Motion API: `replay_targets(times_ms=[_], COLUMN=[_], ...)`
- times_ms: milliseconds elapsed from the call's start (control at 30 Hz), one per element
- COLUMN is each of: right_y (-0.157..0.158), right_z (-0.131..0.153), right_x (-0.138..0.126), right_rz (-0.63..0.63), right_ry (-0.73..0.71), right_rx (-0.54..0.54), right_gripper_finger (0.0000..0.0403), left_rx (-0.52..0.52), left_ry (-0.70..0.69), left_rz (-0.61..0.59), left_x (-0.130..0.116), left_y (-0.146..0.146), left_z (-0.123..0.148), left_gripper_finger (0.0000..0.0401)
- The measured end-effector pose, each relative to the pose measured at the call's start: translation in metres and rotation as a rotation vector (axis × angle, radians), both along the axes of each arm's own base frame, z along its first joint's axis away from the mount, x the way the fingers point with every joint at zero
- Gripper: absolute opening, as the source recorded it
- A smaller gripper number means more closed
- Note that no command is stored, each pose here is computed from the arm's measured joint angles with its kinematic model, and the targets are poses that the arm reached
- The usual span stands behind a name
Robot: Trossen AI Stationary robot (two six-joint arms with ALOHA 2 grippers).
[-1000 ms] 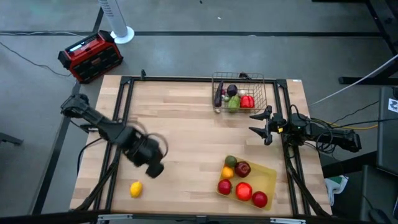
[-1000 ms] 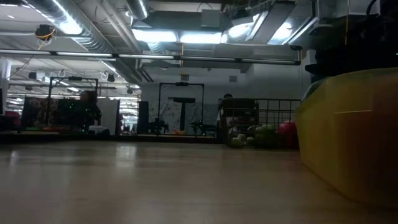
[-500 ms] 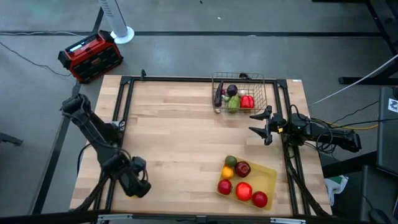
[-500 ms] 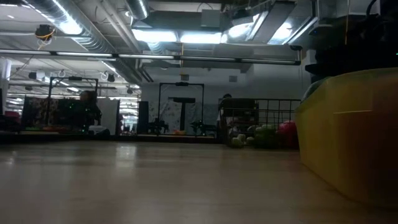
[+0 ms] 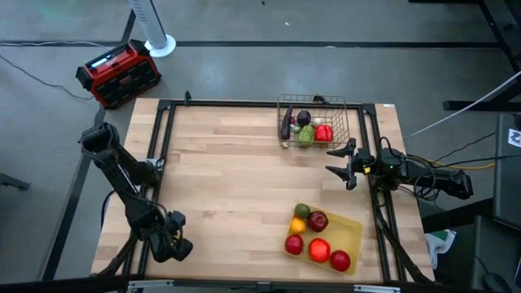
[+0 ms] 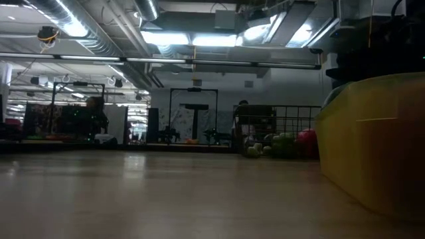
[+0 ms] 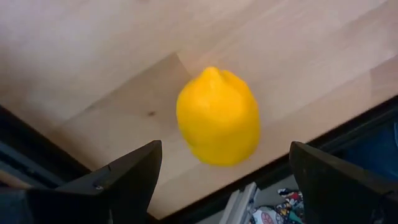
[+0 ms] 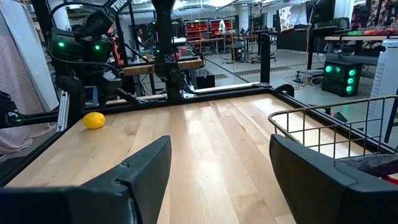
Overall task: Sort produce into baskets
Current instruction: Put the lemon into the yellow bin
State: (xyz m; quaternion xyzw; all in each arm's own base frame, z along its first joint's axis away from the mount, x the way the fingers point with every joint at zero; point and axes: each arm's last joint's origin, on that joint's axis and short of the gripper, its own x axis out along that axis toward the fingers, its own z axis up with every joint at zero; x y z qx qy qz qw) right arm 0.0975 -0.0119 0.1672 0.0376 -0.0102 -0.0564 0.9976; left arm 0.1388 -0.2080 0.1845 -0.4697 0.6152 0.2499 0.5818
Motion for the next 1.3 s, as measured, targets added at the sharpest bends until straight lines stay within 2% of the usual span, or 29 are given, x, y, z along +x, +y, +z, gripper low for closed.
replay_targets(times_ms=[267,600,800,1300], right_y=[0.0,0.0,0.0,0.0], right_z=[0.0,0.0,0.0,0.0], right_x=[0.0,0.0,0.0,0.0], right_rz=[0.0,0.0,0.0,0.0], right_ry=[0.0,0.0,0.0,0.0], right_rx=[0.0,0.0,0.0,0.0], right_gripper_finger=[0.0269,0.0269,0.0269,0.0269], left_rx=[-0.021,0.013,-0.009,-0.034], left_ry=[-0.03,-0.007,-0.019,0.01], left_rz=[-0.012,-0.014,-0.008,0.092], left_x=[-0.001,-0.006,-0.003,0.0], left_y=[0.002,0.01,0.006,0.002], left_z=[-0.013,-0.026,-0.029,-0.034], left_gripper_finger=[0.0345,0.0345,0.0341,0.0219])
